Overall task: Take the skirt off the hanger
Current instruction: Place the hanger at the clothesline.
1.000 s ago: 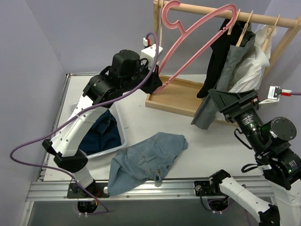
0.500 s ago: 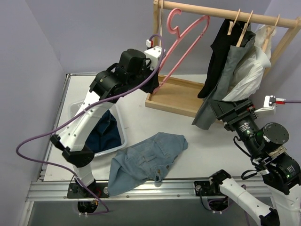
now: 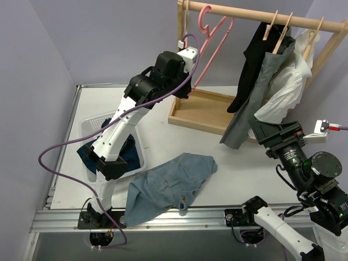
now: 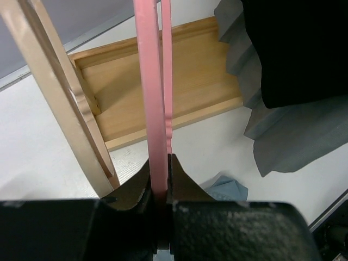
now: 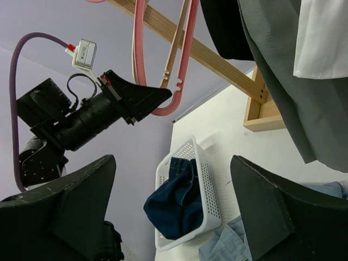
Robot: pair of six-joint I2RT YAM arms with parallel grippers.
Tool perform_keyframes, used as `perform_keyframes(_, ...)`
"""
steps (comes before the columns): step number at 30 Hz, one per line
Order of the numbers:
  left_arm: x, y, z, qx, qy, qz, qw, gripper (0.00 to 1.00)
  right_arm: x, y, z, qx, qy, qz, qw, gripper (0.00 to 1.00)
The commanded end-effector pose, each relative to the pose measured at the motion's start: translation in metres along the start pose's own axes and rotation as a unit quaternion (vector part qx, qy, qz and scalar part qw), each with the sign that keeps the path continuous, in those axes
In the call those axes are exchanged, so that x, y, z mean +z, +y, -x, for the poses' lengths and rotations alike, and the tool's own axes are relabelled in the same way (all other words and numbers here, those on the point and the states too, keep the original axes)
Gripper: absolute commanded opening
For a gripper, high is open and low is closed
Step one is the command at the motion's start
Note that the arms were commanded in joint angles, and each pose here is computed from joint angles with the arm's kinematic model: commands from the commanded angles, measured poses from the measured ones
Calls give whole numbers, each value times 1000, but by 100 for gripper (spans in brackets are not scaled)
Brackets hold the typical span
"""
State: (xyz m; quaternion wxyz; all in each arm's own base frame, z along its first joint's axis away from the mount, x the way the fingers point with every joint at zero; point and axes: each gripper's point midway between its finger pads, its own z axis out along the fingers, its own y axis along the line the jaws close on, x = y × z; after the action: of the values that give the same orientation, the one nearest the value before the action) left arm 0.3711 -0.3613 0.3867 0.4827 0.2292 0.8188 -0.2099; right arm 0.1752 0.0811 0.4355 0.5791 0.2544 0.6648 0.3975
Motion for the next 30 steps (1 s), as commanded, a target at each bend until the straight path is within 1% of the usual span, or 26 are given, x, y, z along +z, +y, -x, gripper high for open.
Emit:
perform_keyframes(1, -1, 4, 38, -38, -73, 10, 997, 2, 1, -3, 4, 7, -14, -6, 1000, 82)
perform_keyframes(6, 11, 7, 47, -58, -91, 7, 994, 2, 0, -10, 0, 10, -13, -12, 1000, 82)
perform_keyframes(10, 28, 7, 45, -75, -90, 0, 993, 2, -6, -12, 2, 17, -19, -9, 1000, 82)
perform_keyframes(13, 42, 0, 45, -84, -93, -15, 992, 2, -9, -14, 4, 18, -24, -11, 999, 81)
perform_keyframes(14, 46, -4, 49, -86, -103, -21, 991, 2, -10, -16, 4, 18, -23, -15, 999, 81)
perform_keyframes(21, 52, -29, 69, -105, -145, -56, 982, 2, -19, -18, 8, 25, -32, -16, 999, 81)
perform_keyframes(24, 56, -32, 70, -110, -149, -64, 981, 2, -22, -17, 12, 25, -37, -16, 999, 81)
perform_keyframes(30, 72, -35, 60, -115, -136, -70, 981, 2, -22, -14, 13, 32, -38, -12, 999, 80)
